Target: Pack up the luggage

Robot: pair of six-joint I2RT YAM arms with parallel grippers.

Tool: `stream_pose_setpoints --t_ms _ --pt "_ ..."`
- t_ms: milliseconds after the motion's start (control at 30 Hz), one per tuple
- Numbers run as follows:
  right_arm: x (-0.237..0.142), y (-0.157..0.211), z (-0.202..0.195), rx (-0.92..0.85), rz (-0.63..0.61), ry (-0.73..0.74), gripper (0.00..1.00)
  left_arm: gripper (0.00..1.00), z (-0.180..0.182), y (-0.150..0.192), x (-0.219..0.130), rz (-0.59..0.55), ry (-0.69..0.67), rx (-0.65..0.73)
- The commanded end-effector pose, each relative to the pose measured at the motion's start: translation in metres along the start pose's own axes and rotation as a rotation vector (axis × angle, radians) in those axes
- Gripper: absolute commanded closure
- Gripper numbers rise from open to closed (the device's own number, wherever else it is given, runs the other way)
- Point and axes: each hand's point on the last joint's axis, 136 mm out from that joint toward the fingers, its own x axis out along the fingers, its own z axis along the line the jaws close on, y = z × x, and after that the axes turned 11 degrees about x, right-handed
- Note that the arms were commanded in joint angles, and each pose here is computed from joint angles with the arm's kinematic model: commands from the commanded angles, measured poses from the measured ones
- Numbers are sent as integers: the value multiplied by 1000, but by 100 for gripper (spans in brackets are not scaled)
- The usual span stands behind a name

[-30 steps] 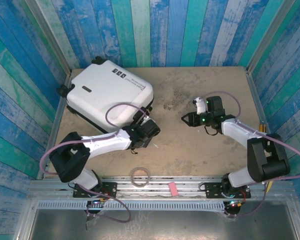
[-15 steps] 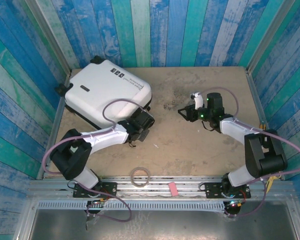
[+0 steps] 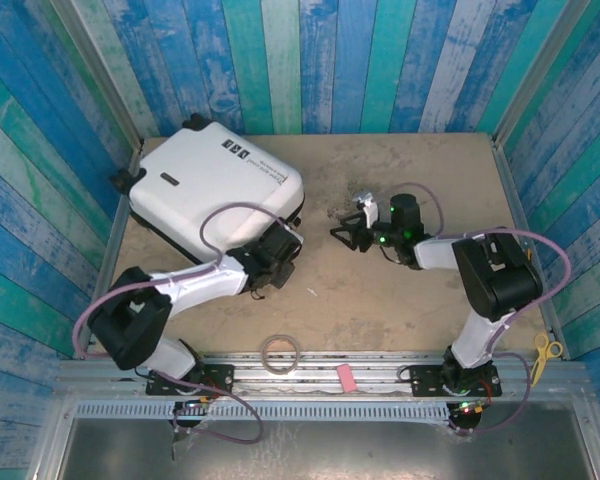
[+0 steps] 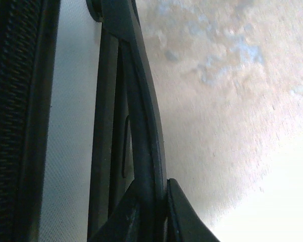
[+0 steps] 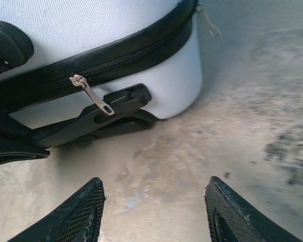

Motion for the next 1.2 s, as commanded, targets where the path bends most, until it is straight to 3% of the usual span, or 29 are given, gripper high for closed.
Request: stream_pose_setpoints --t_ms 0,233,433,633,867,1167 --pt "0 -14 29 -115 -45 -111 44 100 -26 -13 -36 -126 106 -63" --pt "-12 17 66 -224 7 -109 44 100 -56 -32 -49 -250 160 -78" --pt "-24 39 74 -273 63 -62 44 100 -78 -16 -32 -332 214 -129" --pt "-17 44 82 -318 49 -113 44 100 -72 -6 -38 -448 201 -159" --pt "2 33 89 -364 36 -169 44 100 -67 -2 -43 -482 185 -157" --pt "30 19 88 -386 56 -187 45 100 -76 2 -23 -366 187 -135"
